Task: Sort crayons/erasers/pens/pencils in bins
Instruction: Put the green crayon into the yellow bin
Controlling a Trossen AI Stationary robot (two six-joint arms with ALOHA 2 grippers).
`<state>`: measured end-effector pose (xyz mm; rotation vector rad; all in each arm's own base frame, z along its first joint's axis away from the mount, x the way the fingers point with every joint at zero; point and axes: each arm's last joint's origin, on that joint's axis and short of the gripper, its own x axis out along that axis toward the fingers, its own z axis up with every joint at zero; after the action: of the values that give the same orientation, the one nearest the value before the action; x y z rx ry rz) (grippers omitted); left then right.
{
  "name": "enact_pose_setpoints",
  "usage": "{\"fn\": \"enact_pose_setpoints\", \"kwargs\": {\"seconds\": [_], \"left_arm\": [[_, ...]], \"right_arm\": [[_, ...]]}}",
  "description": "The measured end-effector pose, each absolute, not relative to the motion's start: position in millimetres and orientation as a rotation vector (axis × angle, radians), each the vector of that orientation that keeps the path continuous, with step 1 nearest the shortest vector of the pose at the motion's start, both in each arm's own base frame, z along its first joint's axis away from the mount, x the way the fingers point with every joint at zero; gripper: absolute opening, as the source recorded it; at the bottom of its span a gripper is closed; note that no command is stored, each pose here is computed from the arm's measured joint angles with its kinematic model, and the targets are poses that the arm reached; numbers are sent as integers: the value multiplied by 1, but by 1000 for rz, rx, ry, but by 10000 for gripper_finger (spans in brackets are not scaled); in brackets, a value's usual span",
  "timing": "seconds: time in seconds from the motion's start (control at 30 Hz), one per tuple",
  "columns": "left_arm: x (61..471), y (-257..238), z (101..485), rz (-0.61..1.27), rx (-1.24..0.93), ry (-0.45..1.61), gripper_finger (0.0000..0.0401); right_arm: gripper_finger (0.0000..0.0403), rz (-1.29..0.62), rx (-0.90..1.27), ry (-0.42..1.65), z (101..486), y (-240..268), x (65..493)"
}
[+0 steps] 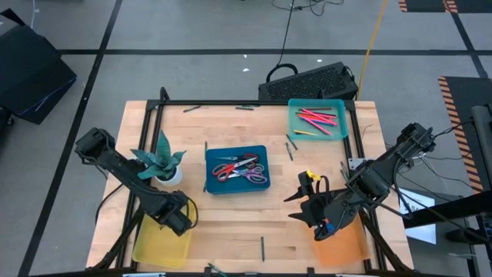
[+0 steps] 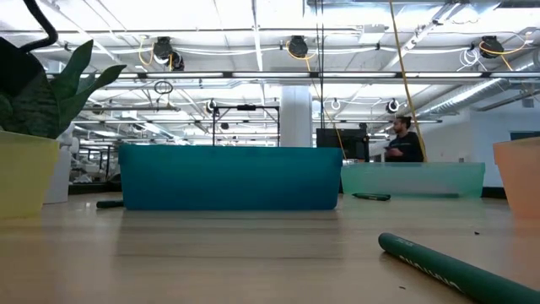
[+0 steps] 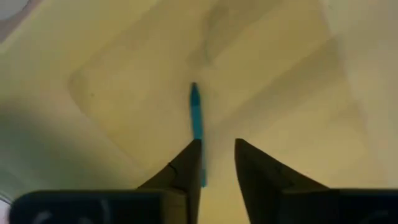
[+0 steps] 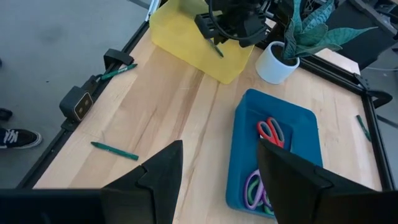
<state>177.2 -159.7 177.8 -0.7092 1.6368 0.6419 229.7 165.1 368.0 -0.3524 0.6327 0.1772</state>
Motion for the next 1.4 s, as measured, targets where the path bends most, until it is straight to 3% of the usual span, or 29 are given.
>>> {"fn": "enact_pose_setpoints", "kwargs": {"seconds": [0.23,0.47,0.6,0.97,1.4], "left_arm": [[192,-172,204,489,-777,1650,157],[228,-198,288,157,-704,1255,152],[255,-221,307,-135,-491,1084,148],[329,-299,256,-546,118,1035,147],[335,-326,194,-588,240,1163,147]], "right_arm": [[196,170,-355,663,366,164,228],[196,178,-387,670,365,163,228],[196,186,-425,668,365,162,228],[196,185,-429,672,365,161,228],[196,170,-396,687,364,161,228]]}}
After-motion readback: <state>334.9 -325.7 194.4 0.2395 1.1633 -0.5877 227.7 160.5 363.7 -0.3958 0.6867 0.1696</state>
